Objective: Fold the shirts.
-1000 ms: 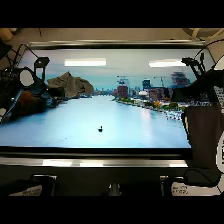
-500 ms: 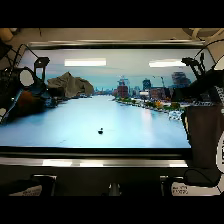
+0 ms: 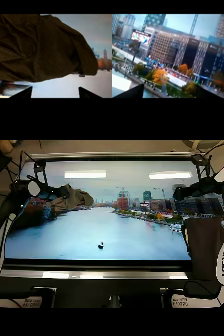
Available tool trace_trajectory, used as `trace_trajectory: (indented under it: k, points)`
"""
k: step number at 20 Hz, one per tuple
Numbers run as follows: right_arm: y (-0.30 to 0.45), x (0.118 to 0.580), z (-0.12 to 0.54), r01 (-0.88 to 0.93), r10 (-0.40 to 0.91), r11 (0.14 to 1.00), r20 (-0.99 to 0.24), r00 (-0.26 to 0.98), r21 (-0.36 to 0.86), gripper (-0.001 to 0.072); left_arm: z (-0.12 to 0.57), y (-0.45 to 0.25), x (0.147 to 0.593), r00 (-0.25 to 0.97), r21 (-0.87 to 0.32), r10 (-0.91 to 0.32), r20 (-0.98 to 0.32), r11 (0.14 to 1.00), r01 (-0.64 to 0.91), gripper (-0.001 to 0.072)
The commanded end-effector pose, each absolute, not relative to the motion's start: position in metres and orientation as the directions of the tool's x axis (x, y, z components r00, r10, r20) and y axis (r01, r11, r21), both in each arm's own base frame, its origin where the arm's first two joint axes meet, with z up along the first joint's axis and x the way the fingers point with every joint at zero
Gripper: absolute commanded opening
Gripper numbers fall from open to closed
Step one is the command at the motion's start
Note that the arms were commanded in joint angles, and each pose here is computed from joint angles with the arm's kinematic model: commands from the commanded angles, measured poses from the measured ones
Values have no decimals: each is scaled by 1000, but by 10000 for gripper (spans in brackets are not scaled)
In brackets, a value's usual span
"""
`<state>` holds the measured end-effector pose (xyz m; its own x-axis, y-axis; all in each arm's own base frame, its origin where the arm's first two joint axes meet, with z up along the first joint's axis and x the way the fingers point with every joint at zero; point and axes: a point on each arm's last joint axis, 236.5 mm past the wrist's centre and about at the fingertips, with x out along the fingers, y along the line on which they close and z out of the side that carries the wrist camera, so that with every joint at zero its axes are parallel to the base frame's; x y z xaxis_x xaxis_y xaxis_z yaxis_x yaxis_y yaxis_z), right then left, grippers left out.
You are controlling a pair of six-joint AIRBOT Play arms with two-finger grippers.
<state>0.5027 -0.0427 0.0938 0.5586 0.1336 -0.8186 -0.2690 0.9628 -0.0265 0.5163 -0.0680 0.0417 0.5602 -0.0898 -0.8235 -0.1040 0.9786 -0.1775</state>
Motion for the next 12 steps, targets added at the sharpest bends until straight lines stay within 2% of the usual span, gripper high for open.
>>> trace_trajectory:
  k: [1, 2, 4, 7, 8, 9, 10, 12]
  points:
    - [-59, 547, 130, -186, 61, 975, -665, 744, -119, 671, -31, -39, 522, 360, -202, -97, -928, 943, -265, 687]
    - [-61, 552, 137, -170, 55, 978, -637, 769, -120, 671, -50, -39, 523, 315, -215, -120, -942, 933, -289, 687]
    - [-48, 554, 142, -149, 107, 989, -620, 777, -16, 671, -78, -49, 531, 292, -263, -172, -941, 914, -310, 686]
    - [-28, 546, 137, -183, 193, 980, -640, 744, 84, 671, -97, -67, 550, 343, -313, -206, -917, 904, -291, 668]
    - [-25, 541, 132, -193, 206, 977, -660, 723, 93, 671, -96, -70, 555, 364, -318, -205, -909, 905, -284, 475]
    - [-24, 537, 129, -200, 211, 975, -675, 707, 96, 671, -91, -71, 559, 382, -332, -212, -900, 900, -282, 72]
    - [-23, 536, 127, -203, 215, 974, -681, 700, 98, 670, -80, -74, 562, 399, -351, -226, -889, 895, -275, 21]
    - [-21, 532, 130, -209, 220, 973, -684, 696, 101, 670, -24, -83, 575, 492, -363, -244, -836, 918, -160, 21]
